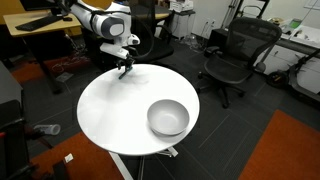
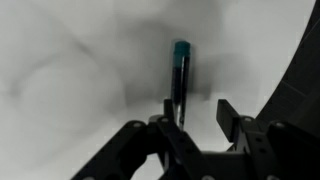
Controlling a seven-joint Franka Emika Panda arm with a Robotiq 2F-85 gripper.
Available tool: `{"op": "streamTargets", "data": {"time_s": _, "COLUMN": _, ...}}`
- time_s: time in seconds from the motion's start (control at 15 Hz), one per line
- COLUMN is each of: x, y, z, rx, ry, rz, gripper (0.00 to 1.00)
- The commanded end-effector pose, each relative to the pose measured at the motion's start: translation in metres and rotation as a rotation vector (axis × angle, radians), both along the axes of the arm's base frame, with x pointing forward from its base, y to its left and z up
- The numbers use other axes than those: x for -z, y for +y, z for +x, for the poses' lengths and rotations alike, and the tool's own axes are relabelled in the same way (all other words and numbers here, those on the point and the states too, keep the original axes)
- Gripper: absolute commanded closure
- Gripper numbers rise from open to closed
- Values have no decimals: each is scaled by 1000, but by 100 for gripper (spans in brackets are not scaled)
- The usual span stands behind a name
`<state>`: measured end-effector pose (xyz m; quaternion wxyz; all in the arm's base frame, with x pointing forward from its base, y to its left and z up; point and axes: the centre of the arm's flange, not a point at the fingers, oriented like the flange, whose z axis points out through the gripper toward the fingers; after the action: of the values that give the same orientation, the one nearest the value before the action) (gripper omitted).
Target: Move the marker to the left.
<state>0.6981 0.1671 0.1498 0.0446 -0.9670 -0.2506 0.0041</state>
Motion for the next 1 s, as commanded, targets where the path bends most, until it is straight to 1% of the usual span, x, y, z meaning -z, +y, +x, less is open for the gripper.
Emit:
{"op": "streamTargets", "data": {"time_s": 0.0, "x": -35, "y": 0, "z": -7, "rx": -22, "ry": -45, "rz": -23, "gripper": 20}}
{"op": "streamTargets", "data": {"time_s": 0.13, "x": -58, "y": 0, "z": -11, "rx": -25, "ry": -55, "rz": -31, "gripper": 5}}
{"op": "streamTargets", "data": {"time_s": 0.2, "x": -71, "y": -1, "z": -12, "rx": -28, "ry": -65, "rz": -38, "gripper": 1}}
{"op": "streamTargets", "data": {"time_s": 0.4, "x": -106, "y": -1, "z": -18, "rx": -36, "ry": -97, "rz": -65, "gripper": 0}}
{"op": "streamTargets", "data": {"time_s": 0.6, "x": -128, "y": -1, "z": -22, "rx": -49, "ry": -120, "rz": -74, "gripper": 0}}
{"op": "streamTargets", "data": {"time_s": 0.73, "x": -134, "y": -2, "z": -24, "rx": -58, "ry": -123, "rz": -92, "gripper": 0}}
{"op": "streamTargets", "data": {"time_s": 0.8, "x": -122, "y": 1, "z": -5, "rx": -55, "ry": -136, "rz": -50, "gripper": 0}}
{"op": "streamTargets", "data": {"time_s": 0.93, "x": -127, "y": 0, "z": -8, "rx": -59, "ry": -136, "rz": -59, "gripper": 0}}
